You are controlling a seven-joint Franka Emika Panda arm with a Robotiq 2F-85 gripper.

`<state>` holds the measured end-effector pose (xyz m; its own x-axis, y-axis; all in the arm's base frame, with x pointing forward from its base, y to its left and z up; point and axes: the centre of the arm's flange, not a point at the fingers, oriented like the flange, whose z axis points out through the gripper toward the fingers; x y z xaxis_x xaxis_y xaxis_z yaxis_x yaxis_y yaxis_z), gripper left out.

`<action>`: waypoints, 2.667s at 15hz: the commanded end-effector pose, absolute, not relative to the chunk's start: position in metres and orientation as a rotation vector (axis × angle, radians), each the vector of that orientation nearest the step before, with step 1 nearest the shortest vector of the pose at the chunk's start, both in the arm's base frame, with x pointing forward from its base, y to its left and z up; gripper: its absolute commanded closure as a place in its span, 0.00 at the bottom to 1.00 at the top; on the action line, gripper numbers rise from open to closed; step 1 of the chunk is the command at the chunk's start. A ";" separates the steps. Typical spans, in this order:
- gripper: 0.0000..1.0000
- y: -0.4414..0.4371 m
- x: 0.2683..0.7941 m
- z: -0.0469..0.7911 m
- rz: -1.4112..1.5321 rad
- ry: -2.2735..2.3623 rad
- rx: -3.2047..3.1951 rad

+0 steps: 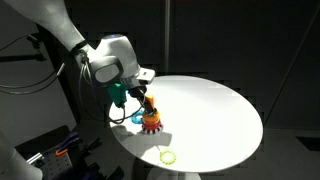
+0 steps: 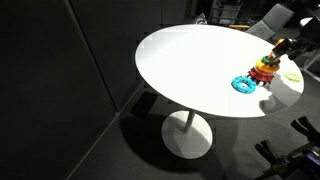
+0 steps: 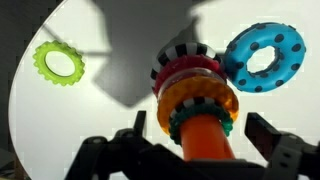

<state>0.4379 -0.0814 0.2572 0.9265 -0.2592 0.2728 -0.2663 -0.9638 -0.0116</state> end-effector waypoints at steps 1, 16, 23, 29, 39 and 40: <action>0.00 -0.078 0.443 0.256 0.462 -0.377 3.063; 0.13 -0.075 0.449 0.241 0.509 -0.338 3.037; 0.58 -0.077 0.449 0.244 0.522 -0.311 3.017; 0.58 -0.079 0.447 0.264 0.550 -0.325 2.994; 0.58 -0.071 0.445 0.301 0.639 -0.370 2.983; 0.58 -0.071 0.444 0.304 0.641 -0.379 2.982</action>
